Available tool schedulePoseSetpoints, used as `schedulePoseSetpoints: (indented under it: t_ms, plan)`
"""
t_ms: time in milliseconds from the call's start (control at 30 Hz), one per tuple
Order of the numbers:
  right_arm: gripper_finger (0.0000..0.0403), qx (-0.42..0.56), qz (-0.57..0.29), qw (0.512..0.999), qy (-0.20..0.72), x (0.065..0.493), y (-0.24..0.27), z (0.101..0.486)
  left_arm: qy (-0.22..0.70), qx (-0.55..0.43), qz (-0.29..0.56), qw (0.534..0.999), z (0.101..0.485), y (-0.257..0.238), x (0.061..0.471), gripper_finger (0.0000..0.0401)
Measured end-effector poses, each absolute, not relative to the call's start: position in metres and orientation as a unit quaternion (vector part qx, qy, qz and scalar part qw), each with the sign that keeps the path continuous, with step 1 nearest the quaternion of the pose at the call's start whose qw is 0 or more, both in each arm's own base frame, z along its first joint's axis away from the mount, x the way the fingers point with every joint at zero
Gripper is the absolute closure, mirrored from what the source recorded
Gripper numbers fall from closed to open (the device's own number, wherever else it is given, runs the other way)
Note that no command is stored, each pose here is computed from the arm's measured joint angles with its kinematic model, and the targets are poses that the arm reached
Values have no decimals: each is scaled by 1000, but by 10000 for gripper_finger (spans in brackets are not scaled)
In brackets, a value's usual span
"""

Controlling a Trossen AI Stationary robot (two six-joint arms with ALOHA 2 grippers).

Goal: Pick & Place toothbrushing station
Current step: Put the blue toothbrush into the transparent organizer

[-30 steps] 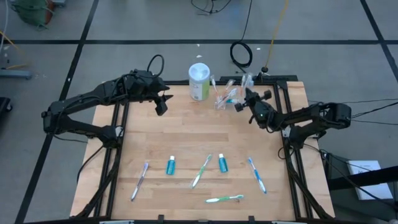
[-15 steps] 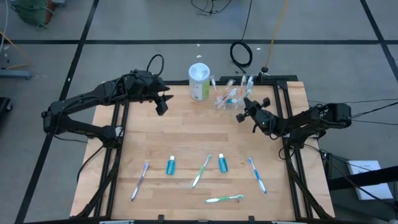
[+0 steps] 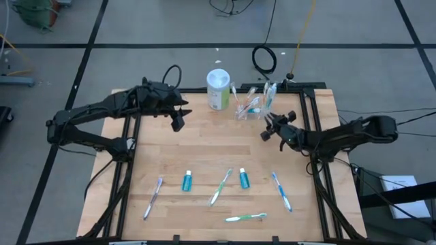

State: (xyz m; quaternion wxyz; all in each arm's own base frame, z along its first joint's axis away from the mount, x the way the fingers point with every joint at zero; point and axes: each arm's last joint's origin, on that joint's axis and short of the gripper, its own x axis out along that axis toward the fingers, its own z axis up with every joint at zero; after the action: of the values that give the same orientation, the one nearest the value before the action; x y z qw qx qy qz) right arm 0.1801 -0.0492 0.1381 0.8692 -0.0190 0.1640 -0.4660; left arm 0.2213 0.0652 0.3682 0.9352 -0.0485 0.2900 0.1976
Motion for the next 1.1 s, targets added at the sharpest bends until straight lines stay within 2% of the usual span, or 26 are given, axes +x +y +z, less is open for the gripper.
schedulePoseSetpoints:
  t_ms: [133, 267, 433, 567, 700, 933, 1100]
  plan:
    - [230, 51, -374, 908, 180, 177, -35, 140, 291, -45, 187, 937, 368, 60, 223, 224]
    - [223, 153, -245, 938, 192, 182, -18, 156, 291, -43, 181, 938, 368, 57, 223, 224]
    - [238, 249, -114, 933, 233, 189, 7, 171, 290, -42, 182, 939, 368, 57, 224, 224]
    - [250, 310, -48, 908, 279, 188, 28, 172, 289, -46, 184, 938, 368, 57, 224, 224]
    - [258, 369, -23, 874, 315, 179, 41, 172, 280, -49, 196, 938, 370, 58, 224, 224]
    - [261, 449, -49, 798, 398, 154, 48, 169, 246, -49, 203, 947, 373, 59, 228, 224]
    - [262, 444, -67, 764, 463, 140, 51, 162, 238, -49, 203, 949, 374, 60, 229, 224]
